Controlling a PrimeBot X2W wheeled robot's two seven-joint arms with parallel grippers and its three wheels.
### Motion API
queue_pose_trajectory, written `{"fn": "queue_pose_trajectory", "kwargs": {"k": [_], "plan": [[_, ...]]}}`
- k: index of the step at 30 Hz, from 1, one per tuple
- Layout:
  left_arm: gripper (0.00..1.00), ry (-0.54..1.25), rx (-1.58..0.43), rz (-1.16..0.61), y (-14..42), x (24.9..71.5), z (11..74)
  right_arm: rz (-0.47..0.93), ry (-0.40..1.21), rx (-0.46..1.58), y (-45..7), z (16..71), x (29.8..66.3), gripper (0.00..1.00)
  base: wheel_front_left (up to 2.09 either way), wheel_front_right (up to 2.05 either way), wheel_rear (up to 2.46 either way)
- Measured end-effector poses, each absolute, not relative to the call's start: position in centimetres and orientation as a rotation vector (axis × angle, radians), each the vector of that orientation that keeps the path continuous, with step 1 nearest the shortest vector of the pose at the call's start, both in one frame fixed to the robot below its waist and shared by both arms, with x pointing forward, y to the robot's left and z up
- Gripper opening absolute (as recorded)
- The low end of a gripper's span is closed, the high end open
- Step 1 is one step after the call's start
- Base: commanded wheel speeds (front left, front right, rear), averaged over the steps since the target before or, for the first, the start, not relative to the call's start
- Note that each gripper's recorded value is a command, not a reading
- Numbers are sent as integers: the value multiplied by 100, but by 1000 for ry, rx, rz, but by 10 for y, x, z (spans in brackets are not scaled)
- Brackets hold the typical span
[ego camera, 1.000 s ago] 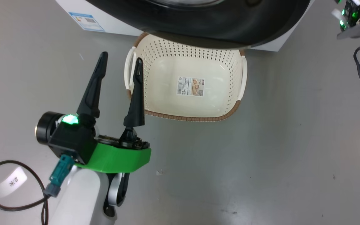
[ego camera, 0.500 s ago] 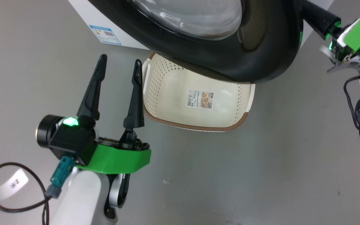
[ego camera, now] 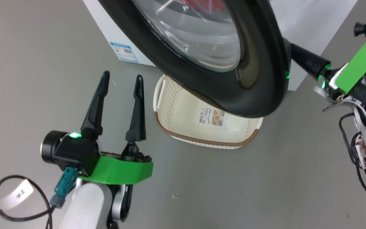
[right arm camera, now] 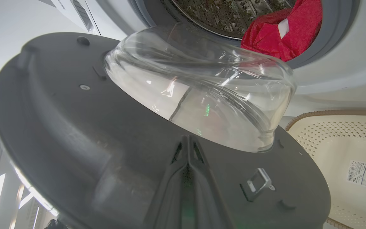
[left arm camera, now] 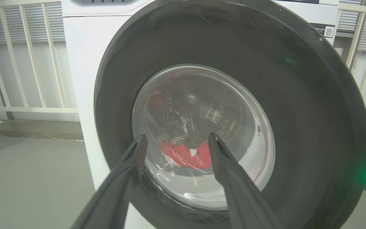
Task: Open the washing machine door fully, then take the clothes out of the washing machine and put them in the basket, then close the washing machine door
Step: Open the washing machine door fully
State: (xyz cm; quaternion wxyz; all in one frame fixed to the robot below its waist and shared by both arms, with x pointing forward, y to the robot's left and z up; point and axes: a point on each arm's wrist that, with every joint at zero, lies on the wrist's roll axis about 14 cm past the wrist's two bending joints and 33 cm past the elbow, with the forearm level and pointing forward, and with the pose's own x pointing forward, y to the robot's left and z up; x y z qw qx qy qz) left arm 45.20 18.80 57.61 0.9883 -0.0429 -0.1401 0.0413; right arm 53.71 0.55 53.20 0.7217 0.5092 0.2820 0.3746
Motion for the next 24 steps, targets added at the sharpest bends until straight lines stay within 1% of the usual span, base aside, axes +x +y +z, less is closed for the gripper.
{"fn": "queue_pose_trajectory", "kwargs": {"k": [10,14,24], "plan": [[100,-289,-95,110,196,429,583,936,678,1106,31,541,496,0,0,0,0],[100,-292,-94,122,199,422,585,968,679,1106,40,547,485,0,0,0,0],[100,-272,-88,168,211,403,579,1053,740,1100,63,550,452,0,0,0,0]]}}
